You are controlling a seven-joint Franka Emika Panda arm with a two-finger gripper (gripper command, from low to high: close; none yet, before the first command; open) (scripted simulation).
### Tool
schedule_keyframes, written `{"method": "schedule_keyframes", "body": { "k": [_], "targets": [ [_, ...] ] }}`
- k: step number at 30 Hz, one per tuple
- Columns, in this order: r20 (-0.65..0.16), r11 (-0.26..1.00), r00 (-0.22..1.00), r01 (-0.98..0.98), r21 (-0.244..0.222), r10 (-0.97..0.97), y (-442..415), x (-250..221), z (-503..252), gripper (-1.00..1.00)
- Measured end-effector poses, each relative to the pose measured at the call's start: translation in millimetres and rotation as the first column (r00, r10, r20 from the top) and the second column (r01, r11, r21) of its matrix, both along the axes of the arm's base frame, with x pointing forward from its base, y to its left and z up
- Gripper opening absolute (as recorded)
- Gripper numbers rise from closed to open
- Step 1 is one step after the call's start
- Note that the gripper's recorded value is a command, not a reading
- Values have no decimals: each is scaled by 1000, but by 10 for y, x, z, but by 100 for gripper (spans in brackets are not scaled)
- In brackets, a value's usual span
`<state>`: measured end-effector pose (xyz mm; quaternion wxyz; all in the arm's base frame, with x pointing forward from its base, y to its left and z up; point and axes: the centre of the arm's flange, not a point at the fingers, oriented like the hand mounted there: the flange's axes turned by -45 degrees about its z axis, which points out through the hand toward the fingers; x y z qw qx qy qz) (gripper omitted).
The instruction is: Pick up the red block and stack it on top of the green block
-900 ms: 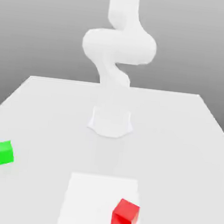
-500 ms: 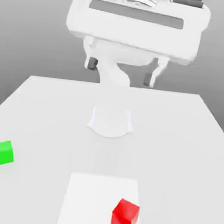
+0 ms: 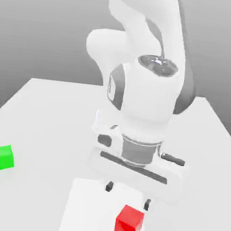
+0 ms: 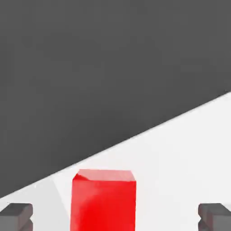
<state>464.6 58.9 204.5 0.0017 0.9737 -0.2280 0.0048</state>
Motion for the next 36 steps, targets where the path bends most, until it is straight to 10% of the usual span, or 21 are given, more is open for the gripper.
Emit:
{"method": "schedule_keyframes", "body": {
  "k": [5, 6, 19, 23, 29, 36],
  "targets": [
    [-7, 1000, 1000, 5, 7, -5, 15, -17, -528, 0],
    [-8, 1000, 1000, 4, 6, -4, 15, -24, -586, -100],
    [-6, 1000, 1000, 8, 6, -8, 5, -20, -17, -100],
    [-18, 946, 946, 323, -14, -323, -889, -110, 75, -100],
    [-14, 641, 641, 767, -26, -768, -2292, -639, 182, -100],
    [-5, -98, -98, 995, 1, -995, -3855, -2029, 228, -100]
  ]
}}
